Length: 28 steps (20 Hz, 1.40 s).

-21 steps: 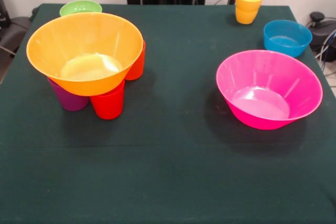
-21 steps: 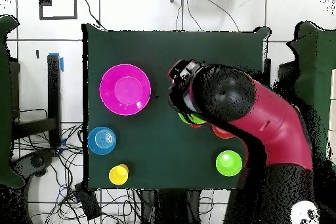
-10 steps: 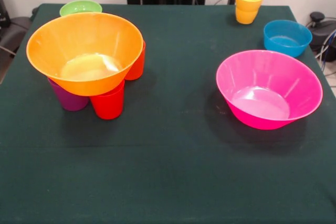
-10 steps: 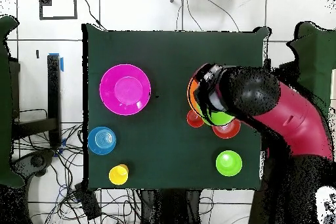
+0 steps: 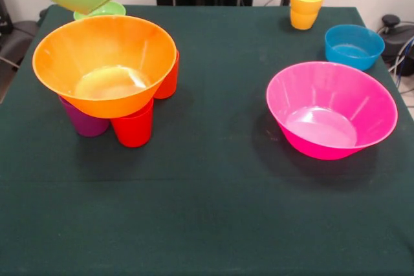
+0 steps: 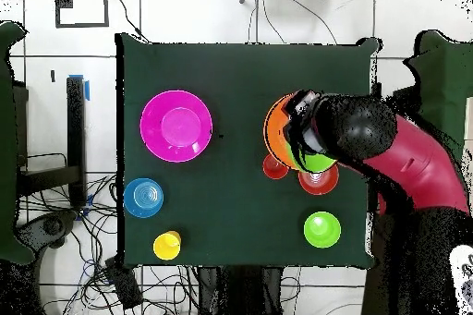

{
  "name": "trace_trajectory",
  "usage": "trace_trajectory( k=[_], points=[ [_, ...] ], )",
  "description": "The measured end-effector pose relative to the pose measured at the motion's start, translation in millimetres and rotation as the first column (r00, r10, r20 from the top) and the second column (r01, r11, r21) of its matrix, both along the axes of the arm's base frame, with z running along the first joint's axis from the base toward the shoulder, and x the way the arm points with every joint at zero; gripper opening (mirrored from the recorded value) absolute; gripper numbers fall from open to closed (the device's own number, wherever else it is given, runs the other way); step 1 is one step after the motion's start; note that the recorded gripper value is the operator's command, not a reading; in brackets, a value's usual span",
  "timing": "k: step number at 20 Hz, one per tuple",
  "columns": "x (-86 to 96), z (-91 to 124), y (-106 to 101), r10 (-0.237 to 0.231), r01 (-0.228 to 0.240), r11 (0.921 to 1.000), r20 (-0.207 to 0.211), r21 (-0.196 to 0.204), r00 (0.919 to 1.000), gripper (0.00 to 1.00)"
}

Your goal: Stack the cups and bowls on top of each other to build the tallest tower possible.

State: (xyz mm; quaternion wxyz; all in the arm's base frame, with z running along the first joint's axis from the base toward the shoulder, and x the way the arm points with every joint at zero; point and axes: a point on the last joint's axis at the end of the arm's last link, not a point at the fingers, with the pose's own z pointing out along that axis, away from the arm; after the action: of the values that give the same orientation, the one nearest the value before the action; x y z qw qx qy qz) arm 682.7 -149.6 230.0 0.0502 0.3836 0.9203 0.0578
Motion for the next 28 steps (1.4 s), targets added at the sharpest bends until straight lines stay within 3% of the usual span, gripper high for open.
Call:
trace_trajectory(
  k=[7,23,28],
  points=[
    [7.6,-18.2,-4.8,0.015,-0.015,0.9998,0.035,-0.009,0.9993,0.0],
    [12.1,-39.0,14.2,0.086,-0.086,0.9963,0.023,0.007,0.996,0.0],
    [23.6,-46.6,13.1,0.104,-0.104,0.9946,0.033,-0.001,0.994,0.0]
  ],
)
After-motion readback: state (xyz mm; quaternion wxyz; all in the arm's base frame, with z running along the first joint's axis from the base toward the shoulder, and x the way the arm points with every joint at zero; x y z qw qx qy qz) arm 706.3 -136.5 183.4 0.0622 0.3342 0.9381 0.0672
